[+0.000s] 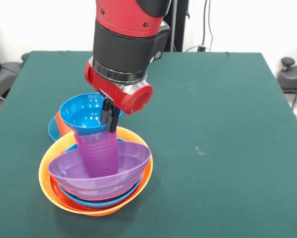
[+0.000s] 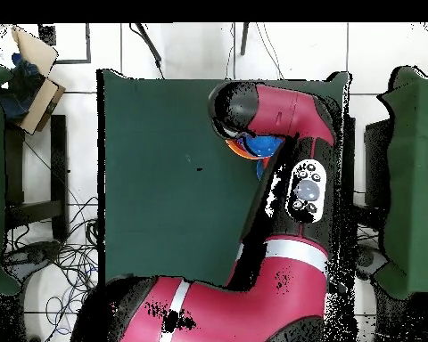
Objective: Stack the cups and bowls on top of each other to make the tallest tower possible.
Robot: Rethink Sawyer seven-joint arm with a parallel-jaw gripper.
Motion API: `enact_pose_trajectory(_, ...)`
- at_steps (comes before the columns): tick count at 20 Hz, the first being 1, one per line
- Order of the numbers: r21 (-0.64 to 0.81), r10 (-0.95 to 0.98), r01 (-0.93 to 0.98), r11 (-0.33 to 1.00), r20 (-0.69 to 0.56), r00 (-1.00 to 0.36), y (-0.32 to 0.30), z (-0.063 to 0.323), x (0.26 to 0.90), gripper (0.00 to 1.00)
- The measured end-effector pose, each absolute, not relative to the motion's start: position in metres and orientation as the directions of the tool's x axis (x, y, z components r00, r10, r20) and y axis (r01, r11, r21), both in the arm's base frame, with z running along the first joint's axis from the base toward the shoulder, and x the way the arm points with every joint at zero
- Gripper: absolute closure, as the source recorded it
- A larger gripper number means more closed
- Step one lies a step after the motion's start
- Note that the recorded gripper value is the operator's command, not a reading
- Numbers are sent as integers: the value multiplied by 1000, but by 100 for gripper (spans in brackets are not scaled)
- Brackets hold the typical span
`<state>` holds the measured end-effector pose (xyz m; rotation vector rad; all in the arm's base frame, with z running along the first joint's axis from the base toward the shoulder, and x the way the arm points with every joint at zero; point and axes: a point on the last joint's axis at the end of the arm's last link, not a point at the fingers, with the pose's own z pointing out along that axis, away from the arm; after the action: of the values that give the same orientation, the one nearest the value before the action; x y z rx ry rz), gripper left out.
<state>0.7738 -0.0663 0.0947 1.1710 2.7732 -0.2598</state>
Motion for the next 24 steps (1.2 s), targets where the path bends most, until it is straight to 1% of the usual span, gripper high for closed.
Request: enact_pose_trajectory(24, -86, 698, 722, 687, -200, -688, -70, 103, 787, 100)
